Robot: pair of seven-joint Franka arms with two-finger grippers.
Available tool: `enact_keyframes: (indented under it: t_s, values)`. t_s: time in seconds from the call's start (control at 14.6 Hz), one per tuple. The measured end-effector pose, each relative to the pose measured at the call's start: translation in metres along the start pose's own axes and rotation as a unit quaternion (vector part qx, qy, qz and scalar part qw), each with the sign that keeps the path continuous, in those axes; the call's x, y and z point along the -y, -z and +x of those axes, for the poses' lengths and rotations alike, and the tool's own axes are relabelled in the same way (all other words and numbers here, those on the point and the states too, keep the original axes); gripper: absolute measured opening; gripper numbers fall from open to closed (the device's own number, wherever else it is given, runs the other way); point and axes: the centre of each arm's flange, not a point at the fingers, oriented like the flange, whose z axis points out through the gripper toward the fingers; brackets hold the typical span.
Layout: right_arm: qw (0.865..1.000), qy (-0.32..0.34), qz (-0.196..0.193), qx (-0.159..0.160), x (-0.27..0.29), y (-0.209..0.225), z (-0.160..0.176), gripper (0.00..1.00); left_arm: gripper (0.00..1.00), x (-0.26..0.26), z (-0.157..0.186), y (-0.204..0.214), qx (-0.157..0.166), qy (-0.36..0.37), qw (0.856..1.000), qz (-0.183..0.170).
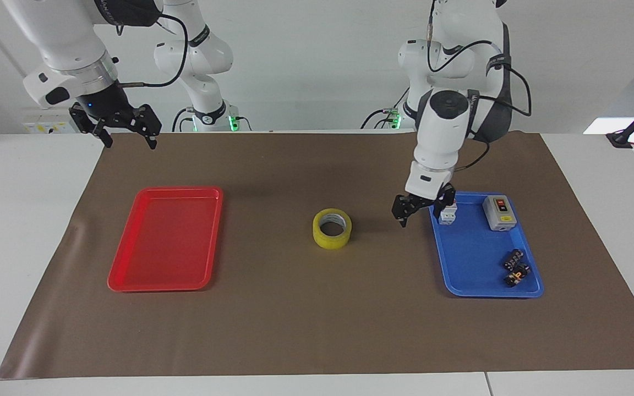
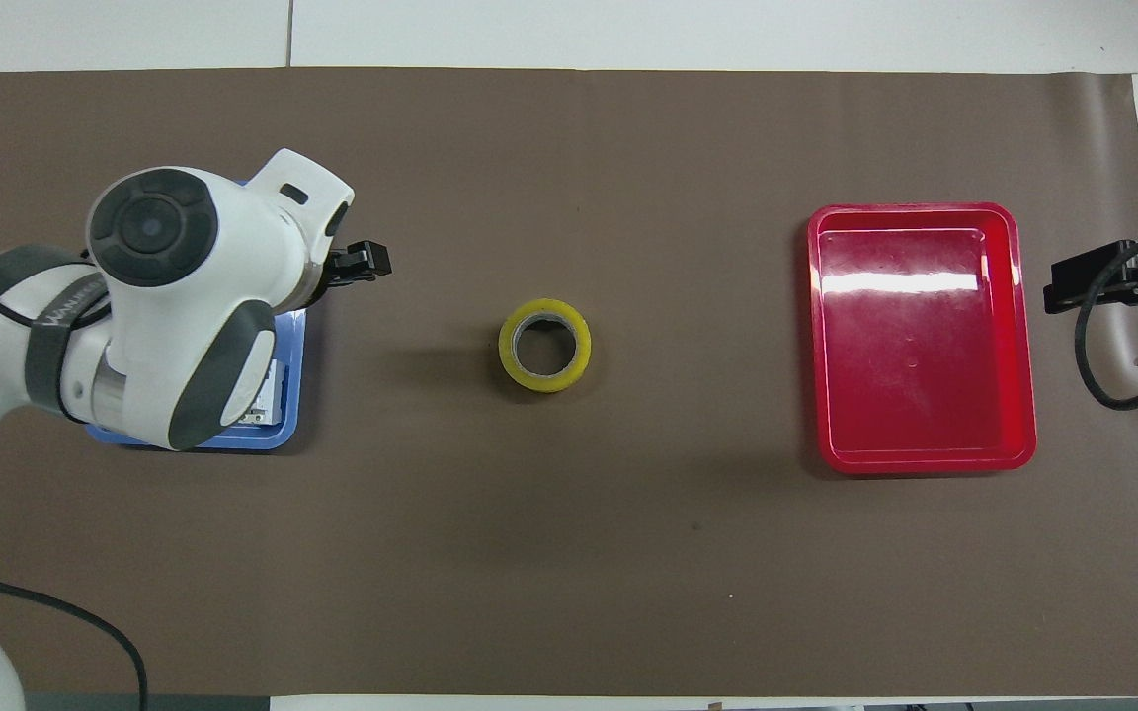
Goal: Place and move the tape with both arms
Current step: 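Release the tape on the table and withdraw the left gripper, then grasp the yellow tape with the right gripper while the left gripper retracts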
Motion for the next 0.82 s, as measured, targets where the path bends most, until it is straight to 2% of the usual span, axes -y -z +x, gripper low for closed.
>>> enact_keyframes:
  t_s: [0.21, 0.34, 0.55, 0.82]
  values:
    - [1.000, 0.018, -0.001, 0.011, 0.011, -0.002, -0.003, 1.00, 1.00, 0.059, 0.025, 0.036, 0.019, -0.012, 1.000, -0.018]
    - [0.999, 0.048, -0.001, 0.013, 0.043, -0.002, -0.007, 1.00, 1.00, 0.090, 0.039, 0.061, 0.031, -0.027, 0.999, -0.017]
    - [0.996, 0.091, -0.003, 0.009, 0.125, -0.011, -0.013, 1.00, 1.00, 0.122, 0.050, 0.093, 0.046, -0.042, 0.998, -0.012]
    - [0.995, 0.095, 0.026, -0.012, 0.250, -0.072, 0.002, 1.00, 1.00, 0.144, 0.054, 0.120, 0.062, -0.054, 0.997, -0.009]
